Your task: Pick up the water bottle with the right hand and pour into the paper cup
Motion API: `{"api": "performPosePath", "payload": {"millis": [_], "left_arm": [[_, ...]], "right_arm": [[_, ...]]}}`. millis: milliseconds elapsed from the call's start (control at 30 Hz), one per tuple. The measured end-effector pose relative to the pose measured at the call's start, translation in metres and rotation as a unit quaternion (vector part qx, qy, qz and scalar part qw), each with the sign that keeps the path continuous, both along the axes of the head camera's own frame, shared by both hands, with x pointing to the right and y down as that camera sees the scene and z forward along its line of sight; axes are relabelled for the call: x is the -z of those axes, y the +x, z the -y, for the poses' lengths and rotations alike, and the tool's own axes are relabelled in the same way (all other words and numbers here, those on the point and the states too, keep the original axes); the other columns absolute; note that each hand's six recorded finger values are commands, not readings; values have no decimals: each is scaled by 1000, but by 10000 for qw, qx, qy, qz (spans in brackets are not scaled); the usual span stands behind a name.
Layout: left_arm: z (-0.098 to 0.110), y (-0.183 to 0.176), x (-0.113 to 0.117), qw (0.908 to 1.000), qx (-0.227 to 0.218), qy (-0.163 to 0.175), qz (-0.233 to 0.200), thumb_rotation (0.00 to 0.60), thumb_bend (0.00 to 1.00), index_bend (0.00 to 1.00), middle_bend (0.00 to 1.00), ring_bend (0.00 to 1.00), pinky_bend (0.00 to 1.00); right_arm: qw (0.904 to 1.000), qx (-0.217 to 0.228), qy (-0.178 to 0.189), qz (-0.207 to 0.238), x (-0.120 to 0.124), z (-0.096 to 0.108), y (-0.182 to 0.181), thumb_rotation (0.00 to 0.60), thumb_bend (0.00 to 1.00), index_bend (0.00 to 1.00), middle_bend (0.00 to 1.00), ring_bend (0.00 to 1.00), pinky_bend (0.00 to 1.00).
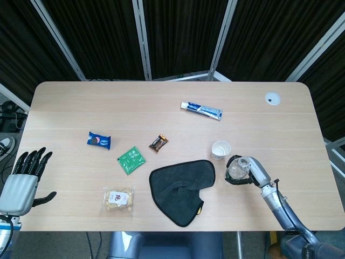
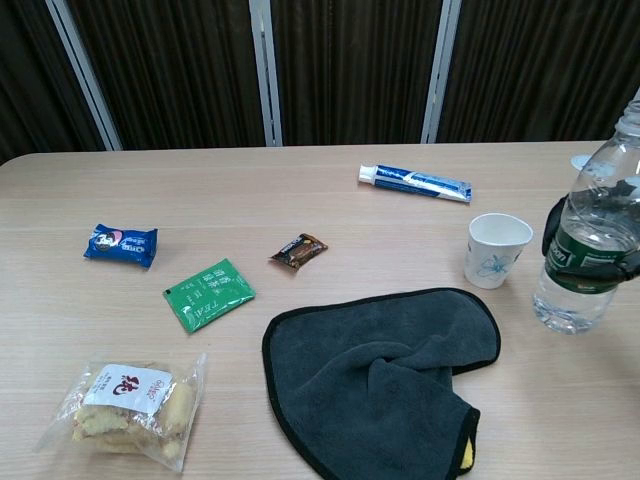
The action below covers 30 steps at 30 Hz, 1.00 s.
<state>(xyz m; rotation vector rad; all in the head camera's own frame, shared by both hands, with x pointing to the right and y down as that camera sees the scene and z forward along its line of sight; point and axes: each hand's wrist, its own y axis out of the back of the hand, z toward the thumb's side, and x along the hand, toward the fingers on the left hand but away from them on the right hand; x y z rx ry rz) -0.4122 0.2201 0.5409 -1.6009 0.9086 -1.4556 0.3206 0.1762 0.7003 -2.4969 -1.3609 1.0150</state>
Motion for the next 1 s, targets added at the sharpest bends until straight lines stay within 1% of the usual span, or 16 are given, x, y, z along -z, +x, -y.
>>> {"api": "performPosePath", "payload": {"millis": [433,567,633,700,767,867,933,1000], "left_arm": [[1,0,-2,10000,-11,1,47,600,0,0,0,0,0],[1,0,-3,10000,-6,-17,50,600,0,0,0,0,0],[1,0,-4,10000,-3,-27,55,600,0,0,0,0,0],[1,0,-4,10000,-4,-17,55,600,0,0,0,0,0],[1,0,-3,10000,2,-8,55,600,0,0,0,0,0],[1,0,-3,10000,4,-11,59,600,0,0,0,0,0],[1,0,-4,10000,-6,-26,60,600,0,0,0,0,0],[1,0,-4,10000,-15,-29,64,600,0,0,0,0,0]], "right_arm": [[9987,-222,307,-349,-28,1,4,600,624,555,651,524,470],[9981,-161,343,-478,-34,0,6,600,580,541,629,503,466],[9979,-139,336,-540,-37,-1,7,600,530,512,604,482,461],[9977,-145,322,-581,-39,-1,9,600,450,472,578,460,455],[9976,-158,302,-605,-41,-2,11,600,301,438,554,436,447],[9977,-183,269,-601,-43,-2,13,600,115,386,514,400,420],[9977,-190,240,-603,-44,-2,15,600,34,355,487,377,392],[9977,-185,222,-616,-45,-2,17,600,2,332,459,350,369]]}}
